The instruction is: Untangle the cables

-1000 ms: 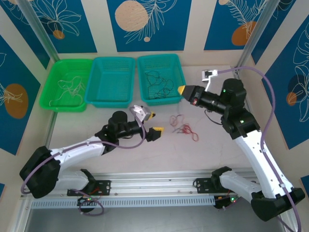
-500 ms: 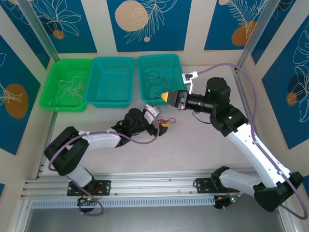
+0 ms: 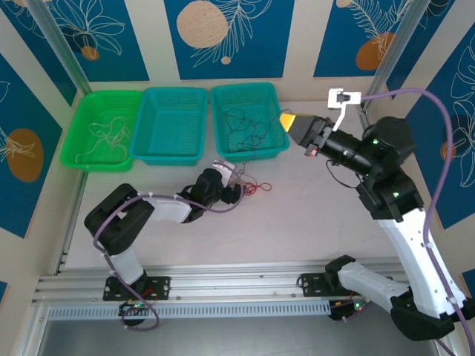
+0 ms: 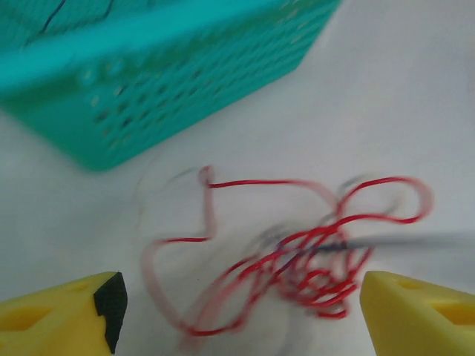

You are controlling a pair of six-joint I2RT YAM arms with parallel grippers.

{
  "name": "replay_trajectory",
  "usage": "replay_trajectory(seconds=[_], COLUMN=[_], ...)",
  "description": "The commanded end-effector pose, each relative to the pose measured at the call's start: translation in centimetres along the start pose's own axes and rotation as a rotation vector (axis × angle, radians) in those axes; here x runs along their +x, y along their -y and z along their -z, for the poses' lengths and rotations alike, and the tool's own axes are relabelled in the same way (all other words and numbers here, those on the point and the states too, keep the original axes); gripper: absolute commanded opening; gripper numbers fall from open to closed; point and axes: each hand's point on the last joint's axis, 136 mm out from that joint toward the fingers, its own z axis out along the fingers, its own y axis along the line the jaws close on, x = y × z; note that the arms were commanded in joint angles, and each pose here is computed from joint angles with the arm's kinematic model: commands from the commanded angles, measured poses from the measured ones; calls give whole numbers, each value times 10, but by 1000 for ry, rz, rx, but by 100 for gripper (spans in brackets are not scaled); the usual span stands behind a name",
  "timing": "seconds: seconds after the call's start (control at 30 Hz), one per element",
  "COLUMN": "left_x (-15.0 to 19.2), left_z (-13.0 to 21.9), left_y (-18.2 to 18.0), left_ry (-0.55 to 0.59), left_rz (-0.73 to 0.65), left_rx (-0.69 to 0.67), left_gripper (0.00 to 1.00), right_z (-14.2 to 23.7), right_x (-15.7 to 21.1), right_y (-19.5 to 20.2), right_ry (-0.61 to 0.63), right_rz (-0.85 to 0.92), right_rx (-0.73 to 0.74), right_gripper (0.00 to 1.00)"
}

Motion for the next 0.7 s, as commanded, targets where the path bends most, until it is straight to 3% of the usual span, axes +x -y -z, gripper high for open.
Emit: replay_trajectory(seconds=[0.0,0.53,0.6,0.67], left_x=[33,59,55,33], left_z=[0,30,35,43], left_y=[-33,-63,-57,-31], left_ry=[-87,-73,-51,30], left_rz=[132,244,251,226], left_rx=[-108,-126,-73,90], left_gripper=[84,91,92,95], right_z=[4,-46,-54,-66], right_x=[-28,-123,-135,-135], right_y=[-21,-55,-51,-50], right_ry=[72,206,217,189], right_rz=[48,115,83,64], right_rx=[-29,-98,-75,-95], right_gripper=[0,0,0,0])
